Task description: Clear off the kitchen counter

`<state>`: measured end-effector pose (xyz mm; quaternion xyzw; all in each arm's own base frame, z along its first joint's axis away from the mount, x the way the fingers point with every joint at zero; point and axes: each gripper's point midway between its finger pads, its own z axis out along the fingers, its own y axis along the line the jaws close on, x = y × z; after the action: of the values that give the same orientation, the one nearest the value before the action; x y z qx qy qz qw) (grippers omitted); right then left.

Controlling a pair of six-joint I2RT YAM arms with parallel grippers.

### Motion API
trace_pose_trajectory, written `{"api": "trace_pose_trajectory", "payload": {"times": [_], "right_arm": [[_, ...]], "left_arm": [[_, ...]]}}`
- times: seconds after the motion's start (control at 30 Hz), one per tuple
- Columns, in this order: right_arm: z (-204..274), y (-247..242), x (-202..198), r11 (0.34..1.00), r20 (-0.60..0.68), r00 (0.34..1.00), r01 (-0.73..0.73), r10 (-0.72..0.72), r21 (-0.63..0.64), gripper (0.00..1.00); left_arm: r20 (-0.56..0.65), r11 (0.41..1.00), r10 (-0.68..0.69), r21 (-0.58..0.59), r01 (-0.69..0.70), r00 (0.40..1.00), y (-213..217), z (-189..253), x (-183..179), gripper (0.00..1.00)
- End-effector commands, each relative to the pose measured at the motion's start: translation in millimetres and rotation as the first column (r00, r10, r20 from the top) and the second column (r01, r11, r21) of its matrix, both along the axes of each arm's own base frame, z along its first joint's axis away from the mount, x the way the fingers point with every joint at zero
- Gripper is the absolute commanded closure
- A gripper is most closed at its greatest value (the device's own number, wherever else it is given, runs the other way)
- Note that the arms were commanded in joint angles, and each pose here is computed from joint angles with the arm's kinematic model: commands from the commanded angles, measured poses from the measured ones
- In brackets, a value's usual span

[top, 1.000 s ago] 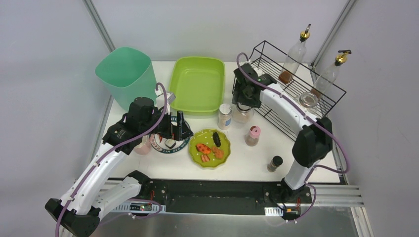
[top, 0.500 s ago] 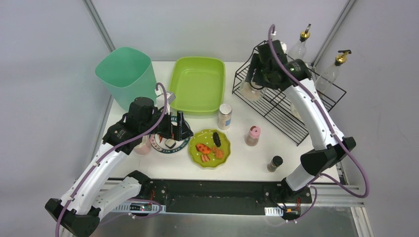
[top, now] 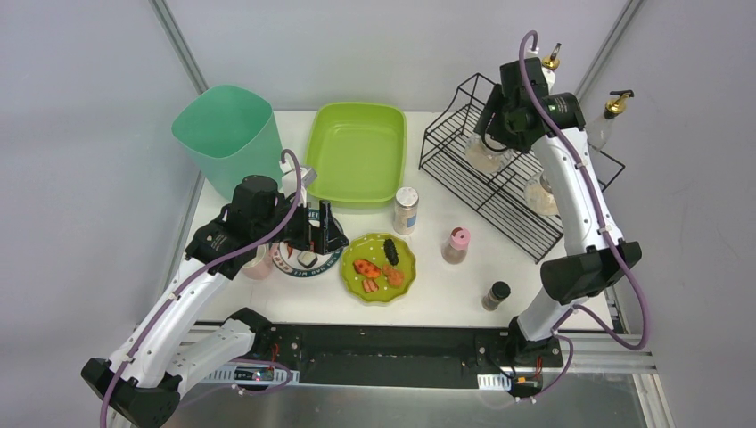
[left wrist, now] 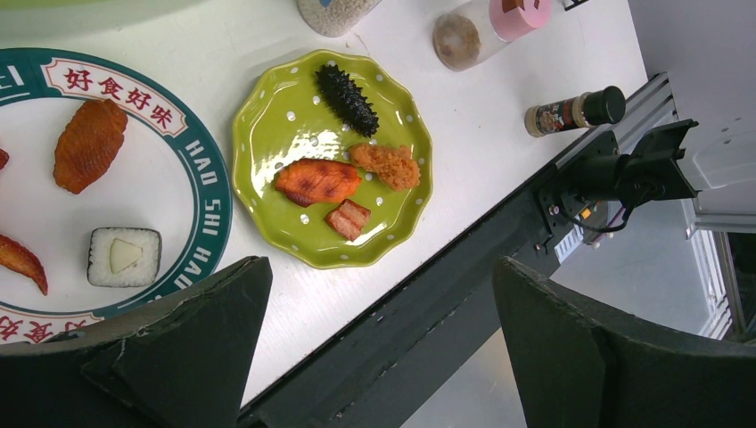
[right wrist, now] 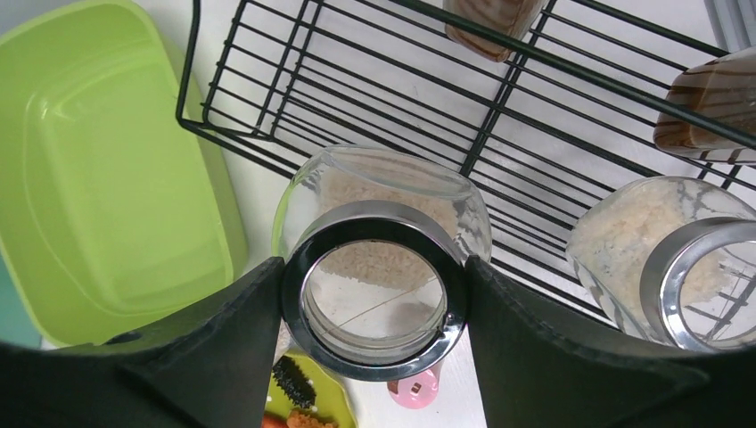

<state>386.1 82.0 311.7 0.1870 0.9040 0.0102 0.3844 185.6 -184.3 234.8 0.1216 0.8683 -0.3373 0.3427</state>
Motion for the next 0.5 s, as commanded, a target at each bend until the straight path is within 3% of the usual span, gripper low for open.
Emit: {"api": "trace_pose_trajectory", "payload": {"times": [0.0, 0.47], "right_arm": [[24, -18, 11, 0.999, 0.084, 0.995, 0.046, -0.046, -0.001, 0.75], [-14, -53, 19, 0.992, 0.009, 0.992, 0.123, -0.123, 0.005, 0.74]], "left_arm": [[0.005, 1.0, -0.009, -0.008, 0.009, 1.0, 0, 1, 0, 0.0], [0.007, 1.0, -0.016, -0.014, 0.016, 1.0, -1, 3, -2, 0.0]]}}
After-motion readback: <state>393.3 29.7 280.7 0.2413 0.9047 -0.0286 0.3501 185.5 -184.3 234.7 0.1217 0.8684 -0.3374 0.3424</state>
